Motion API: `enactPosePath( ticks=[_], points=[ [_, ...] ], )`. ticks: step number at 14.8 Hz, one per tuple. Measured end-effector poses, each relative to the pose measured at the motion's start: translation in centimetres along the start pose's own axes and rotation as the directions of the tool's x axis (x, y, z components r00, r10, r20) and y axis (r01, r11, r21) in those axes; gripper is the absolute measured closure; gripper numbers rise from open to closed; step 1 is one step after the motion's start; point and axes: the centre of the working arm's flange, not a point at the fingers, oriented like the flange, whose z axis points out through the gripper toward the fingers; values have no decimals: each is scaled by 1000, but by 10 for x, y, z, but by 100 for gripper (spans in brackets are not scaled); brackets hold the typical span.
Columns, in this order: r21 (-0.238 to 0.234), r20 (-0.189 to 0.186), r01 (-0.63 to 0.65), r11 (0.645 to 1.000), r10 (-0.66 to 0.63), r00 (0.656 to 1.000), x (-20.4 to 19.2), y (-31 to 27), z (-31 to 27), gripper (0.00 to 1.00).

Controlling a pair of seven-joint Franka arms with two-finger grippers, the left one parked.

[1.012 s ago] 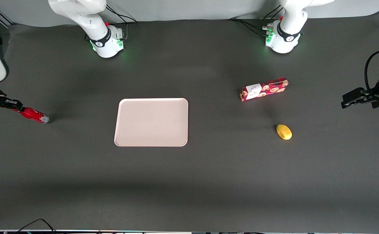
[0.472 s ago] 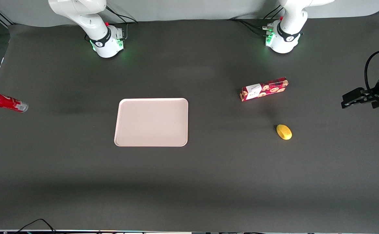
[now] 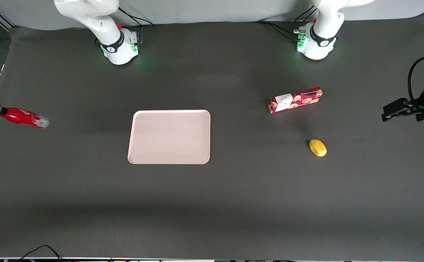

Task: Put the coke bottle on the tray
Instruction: 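Lift the bottle and carry it over the white tray, then lower the bottle upright onto the tray corner and open the gripper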

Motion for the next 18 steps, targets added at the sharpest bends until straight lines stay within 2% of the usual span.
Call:
enactPosePath(
  ticks=[2,5,10,14,16,18],
  points=[
    [6,5,-61,998,61,998,3,-60,6,68],
    [48,-15,-172,984,173,985,4,-140,20,68],
    [85,-51,-325,942,330,943,-11,-266,102,68],
    [86,-54,-344,935,349,936,-23,-287,175,68],
    [61,-52,-343,937,346,937,-29,-280,202,68],
    [17,-48,-331,944,331,942,-34,-275,220,68]
  ],
)
